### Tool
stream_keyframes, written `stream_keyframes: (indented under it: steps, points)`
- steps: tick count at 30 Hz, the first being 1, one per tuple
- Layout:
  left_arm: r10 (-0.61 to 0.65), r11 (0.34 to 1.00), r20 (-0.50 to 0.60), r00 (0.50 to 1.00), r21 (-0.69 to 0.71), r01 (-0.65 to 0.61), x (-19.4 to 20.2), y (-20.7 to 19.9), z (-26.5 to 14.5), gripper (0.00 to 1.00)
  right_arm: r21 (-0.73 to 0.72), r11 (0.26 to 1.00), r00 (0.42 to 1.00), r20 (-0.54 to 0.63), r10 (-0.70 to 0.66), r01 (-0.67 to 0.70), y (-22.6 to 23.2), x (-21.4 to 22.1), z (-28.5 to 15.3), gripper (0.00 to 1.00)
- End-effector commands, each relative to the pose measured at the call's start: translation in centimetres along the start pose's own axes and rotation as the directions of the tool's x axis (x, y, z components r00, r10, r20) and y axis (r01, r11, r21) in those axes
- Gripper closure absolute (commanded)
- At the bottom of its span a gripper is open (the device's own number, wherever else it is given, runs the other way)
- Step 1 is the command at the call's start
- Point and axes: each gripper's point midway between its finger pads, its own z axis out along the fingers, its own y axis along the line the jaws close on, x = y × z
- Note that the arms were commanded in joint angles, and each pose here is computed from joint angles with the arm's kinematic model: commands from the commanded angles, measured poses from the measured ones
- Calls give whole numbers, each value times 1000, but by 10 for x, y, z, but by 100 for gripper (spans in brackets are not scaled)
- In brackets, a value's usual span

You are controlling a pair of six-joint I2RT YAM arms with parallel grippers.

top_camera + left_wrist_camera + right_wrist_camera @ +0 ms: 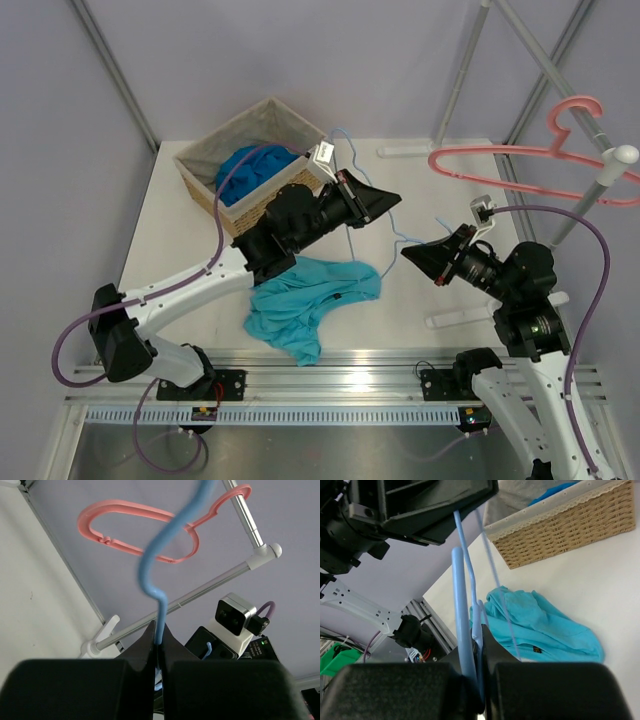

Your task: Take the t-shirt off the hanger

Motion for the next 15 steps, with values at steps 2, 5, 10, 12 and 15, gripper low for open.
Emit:
stream_keyframes:
  steps: [2, 5, 10, 12, 15]
  points:
    - [-85, 996, 58, 995, 27, 83, -7, 1, -6, 100, -25, 999, 999, 37, -39, 40, 6, -7, -1, 84]
    - [-120, 992, 82, 989, 57, 115, -13, -6, -11, 100, -69, 995, 997, 45, -62, 65, 13, -3, -4, 60]
    - [-149, 986, 100, 984, 91, 140, -21, -18, -23, 100, -220, 961, 984, 99, -148, 167, 44, 1, -18, 30]
    - [-158, 983, 118, 980, 108, 146, -28, -25, -34, 100, -256, 941, 971, 149, -188, 221, 57, -3, -26, 24]
    - [-183, 978, 148, 972, 128, 165, -38, -33, -48, 100, -262, 924, 953, 194, -231, 277, 65, -4, -34, 22]
